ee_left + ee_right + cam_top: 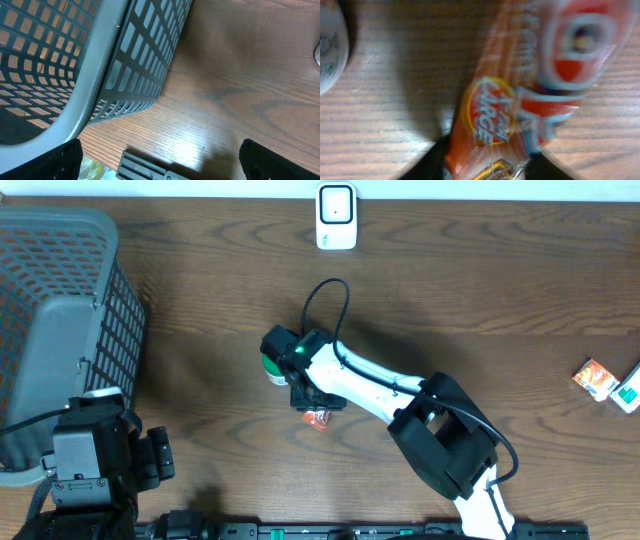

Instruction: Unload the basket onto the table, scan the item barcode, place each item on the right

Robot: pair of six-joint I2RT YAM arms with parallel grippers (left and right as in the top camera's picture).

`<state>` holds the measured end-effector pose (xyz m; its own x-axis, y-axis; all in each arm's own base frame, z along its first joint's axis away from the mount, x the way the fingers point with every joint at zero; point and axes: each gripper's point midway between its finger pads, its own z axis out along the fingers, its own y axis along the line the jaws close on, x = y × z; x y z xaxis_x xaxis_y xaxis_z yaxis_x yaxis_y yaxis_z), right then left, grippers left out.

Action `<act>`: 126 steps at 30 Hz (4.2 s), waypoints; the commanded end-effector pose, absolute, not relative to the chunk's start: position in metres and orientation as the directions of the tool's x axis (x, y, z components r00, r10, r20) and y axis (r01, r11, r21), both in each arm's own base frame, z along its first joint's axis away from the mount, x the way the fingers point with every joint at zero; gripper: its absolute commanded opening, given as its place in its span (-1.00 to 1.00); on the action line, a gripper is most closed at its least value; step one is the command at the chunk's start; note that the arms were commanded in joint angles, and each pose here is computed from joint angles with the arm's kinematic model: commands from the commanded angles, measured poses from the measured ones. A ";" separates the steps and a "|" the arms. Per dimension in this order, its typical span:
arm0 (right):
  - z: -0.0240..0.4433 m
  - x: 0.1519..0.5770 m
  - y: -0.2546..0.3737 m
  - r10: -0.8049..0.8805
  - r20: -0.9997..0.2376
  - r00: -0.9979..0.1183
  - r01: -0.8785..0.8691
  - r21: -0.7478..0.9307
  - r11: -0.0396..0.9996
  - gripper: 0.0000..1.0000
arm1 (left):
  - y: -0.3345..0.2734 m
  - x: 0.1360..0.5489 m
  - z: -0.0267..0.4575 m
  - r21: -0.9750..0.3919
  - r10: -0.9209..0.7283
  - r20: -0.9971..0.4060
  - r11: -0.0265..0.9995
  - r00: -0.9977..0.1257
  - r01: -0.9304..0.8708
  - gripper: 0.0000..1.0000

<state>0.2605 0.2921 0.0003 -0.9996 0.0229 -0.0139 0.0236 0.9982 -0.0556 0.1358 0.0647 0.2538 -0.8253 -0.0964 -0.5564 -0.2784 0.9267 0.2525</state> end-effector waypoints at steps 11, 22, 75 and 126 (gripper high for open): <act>0.029 0.231 0.290 -0.082 0.156 -0.984 -0.083 -0.002 0.997 -0.98 | 0.065 0.135 0.255 0.256 -0.094 -0.560 0.925 -0.823 -0.280 0.96; 0.148 0.202 0.333 -0.578 0.105 -0.809 -0.289 0.786 0.547 -0.98 | 0.065 0.135 0.255 0.256 -0.094 -0.560 0.925 -0.823 -0.280 0.96; 0.080 0.167 0.244 -0.350 0.500 -0.792 0.250 0.789 0.562 -0.98 | 0.065 0.135 0.255 0.256 -0.094 -0.560 0.925 -0.823 -0.280 0.96; 0.056 0.152 0.215 -0.219 0.408 -0.886 -0.072 0.345 0.936 0.70 | 0.065 0.135 0.255 0.256 -0.094 -0.560 0.925 -0.823 -0.280 0.96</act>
<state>0.1447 0.2154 0.0546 -0.8281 -0.3521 0.4362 -0.1113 0.8659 0.4877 0.1358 0.0647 0.2538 -0.8255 -0.0964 -0.5561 -0.2783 0.9267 0.2526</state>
